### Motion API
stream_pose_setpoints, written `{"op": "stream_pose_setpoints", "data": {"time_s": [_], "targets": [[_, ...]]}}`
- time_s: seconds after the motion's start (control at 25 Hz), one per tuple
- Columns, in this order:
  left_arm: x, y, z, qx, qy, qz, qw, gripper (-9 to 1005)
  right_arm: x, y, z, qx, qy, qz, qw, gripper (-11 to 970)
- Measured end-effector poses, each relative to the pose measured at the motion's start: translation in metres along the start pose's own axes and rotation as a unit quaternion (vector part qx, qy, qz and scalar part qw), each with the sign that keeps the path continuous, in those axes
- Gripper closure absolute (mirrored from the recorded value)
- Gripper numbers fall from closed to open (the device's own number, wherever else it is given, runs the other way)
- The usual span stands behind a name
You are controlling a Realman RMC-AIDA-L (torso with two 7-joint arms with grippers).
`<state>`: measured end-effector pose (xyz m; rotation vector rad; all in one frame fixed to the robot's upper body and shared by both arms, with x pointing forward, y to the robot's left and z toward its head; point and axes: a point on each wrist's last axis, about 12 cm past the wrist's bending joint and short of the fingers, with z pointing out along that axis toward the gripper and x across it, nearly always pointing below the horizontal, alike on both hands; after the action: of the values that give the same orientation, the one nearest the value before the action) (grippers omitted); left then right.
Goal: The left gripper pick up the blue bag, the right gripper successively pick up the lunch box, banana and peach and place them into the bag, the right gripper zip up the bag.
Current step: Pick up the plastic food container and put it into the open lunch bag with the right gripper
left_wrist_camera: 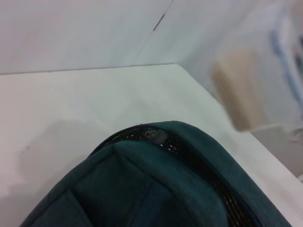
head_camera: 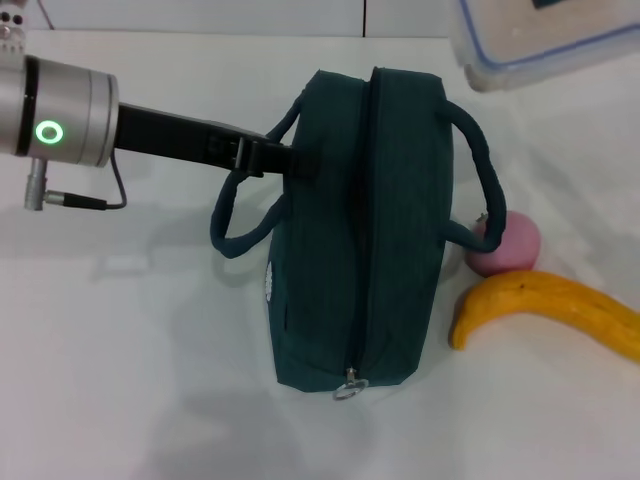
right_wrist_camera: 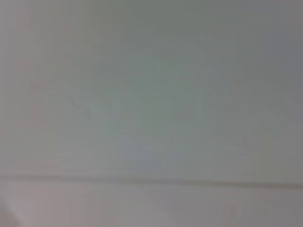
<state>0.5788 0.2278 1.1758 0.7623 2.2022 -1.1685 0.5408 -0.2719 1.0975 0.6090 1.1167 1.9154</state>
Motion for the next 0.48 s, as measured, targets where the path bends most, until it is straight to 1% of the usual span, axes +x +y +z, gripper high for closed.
{"op": "stream_pose_setpoints", "data": {"time_s": [0.08, 0.16, 0.32, 0.4, 0.48], "targets": [[-0.002, 0.0, 0.002, 0.004, 0.002, -0.001, 1.0, 945, 0.003, 0.002, 0.007, -0.01, 0.018, 0.0, 1.0, 865], [-0.003, -0.001, 0.005, 0.009, 0.004, -0.003, 1.0, 944, 0.008, 0.0, 0.016, -0.008, 0.042, 0.0, 0.999, 865], [-0.004, -0.001, 0.008, 0.012, 0.006, -0.004, 1.0, 944, 0.014, -0.006, 0.028, 0.013, 0.069, -0.028, 0.997, 865], [-0.006, -0.002, 0.009, 0.016, 0.004, -0.003, 1.0, 944, 0.016, -0.011, 0.032, 0.026, 0.074, -0.044, 0.996, 865], [-0.007, -0.004, 0.01, 0.024, 0.002, -0.003, 1.0, 944, 0.019, -0.016, 0.036, 0.04, 0.074, -0.048, 0.995, 865]]}}
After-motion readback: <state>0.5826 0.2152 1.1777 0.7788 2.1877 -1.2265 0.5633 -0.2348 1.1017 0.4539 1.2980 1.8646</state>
